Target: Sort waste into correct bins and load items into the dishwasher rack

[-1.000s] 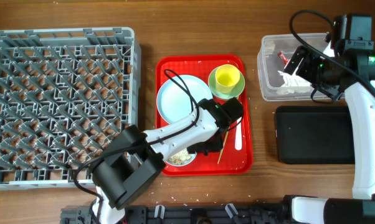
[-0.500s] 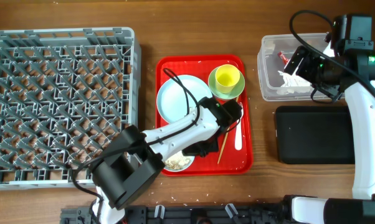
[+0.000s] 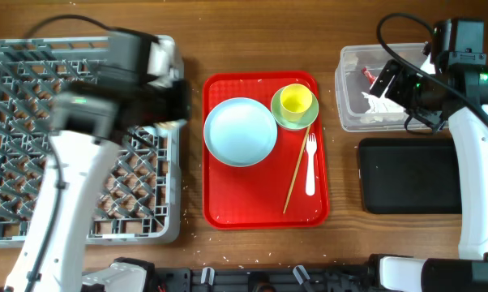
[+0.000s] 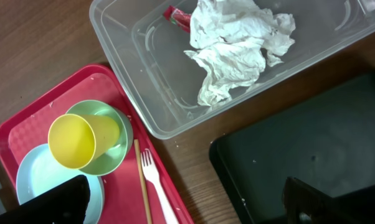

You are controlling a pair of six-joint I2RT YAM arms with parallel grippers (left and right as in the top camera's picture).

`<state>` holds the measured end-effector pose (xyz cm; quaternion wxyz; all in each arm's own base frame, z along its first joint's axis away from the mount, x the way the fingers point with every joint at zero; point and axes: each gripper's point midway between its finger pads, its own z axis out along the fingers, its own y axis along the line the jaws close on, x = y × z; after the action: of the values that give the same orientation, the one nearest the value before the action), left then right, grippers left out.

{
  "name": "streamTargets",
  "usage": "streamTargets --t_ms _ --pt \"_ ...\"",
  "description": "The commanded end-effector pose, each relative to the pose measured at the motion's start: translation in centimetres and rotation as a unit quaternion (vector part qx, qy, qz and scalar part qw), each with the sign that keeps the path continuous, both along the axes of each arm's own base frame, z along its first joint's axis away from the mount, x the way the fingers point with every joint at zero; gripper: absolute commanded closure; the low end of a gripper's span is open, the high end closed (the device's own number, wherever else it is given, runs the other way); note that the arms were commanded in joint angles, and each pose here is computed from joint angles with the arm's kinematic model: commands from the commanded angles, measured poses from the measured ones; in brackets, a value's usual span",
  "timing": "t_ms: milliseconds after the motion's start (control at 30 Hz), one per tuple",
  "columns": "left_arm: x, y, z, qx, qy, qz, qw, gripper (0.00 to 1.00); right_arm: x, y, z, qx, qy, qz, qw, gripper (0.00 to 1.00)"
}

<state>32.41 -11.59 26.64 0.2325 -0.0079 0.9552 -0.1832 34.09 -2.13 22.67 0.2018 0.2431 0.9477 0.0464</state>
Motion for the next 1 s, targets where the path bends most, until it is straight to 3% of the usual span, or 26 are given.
streamTargets --t_ms 0,100,233,300,467,667,967 --pt "2.4 3.8 2.5 -0.101 -0.058 -0.041 0.992 0.96 0.2 0.1 0.4 0.005 -0.007 -0.004 1.000 0.00" --pt "4.2 8.5 2.2 -0.179 -0.053 0.013 0.982 0.96 0.2 0.1 0.4 0.005 -0.007 -0.004 1.000 0.00" --pt "4.4 12.4 0.2 -0.195 -0.016 0.073 0.978 0.96 0.2 0.1 0.4 0.005 -0.007 -0.004 1.000 0.00" --pt "4.2 13.2 -0.9 -0.184 0.002 0.092 0.979 0.96 0.2 0.1 0.4 0.005 -0.007 -0.004 1.000 0.00" --pt "3.0 15.6 -4.5 -0.078 0.082 0.185 0.976 0.96 0.2 0.1 0.4 0.005 -0.007 -0.004 1.000 0.00" --pt "1.9 13.5 -6.1 0.017 0.129 0.206 0.970 0.96 0.3 0.1 0.4 0.004 -0.008 -0.004 1.000 0.00" --pt "-0.7 1.6 -7.4 0.090 0.155 0.143 0.973 0.96 0.3 0.1 0.4 0.004 -0.008 -0.004 1.000 0.01"
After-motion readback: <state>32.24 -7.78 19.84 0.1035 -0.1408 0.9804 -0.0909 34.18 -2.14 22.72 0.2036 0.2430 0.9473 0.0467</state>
